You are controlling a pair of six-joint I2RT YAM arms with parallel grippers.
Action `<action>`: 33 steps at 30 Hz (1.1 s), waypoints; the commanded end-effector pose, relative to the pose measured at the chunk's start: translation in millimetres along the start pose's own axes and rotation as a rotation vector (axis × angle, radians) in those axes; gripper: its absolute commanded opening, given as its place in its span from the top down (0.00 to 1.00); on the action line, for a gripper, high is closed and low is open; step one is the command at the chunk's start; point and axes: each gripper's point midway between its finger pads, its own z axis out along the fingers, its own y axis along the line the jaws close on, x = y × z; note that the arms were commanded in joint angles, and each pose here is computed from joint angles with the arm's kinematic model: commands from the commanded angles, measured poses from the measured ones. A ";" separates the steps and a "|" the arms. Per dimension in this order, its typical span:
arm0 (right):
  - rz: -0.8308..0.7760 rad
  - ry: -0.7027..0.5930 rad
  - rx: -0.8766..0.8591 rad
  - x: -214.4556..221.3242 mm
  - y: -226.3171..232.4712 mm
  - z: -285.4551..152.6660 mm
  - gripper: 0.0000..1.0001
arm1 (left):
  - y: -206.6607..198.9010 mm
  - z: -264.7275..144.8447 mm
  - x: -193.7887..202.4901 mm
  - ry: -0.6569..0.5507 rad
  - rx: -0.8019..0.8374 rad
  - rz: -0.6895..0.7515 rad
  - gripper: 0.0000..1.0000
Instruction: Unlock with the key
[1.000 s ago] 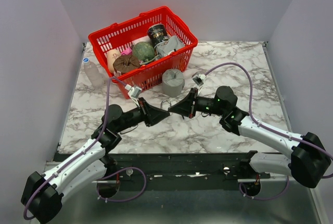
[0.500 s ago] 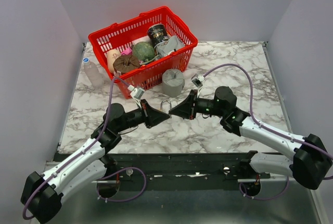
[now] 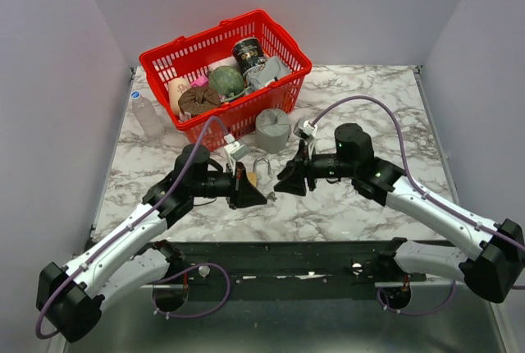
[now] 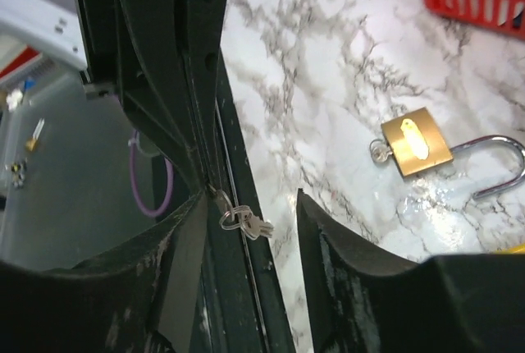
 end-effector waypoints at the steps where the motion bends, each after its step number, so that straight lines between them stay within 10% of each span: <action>1: 0.010 0.136 -0.115 28.2 15.6 -0.4 0.48 | -12.4 -5.7 25.8 0.148 0.092 0.008 1.00; 33: 0.050 0.230 -0.290 53.1 42.4 22.5 0.86 | -10.4 -0.7 26.8 0.169 0.114 0.004 1.00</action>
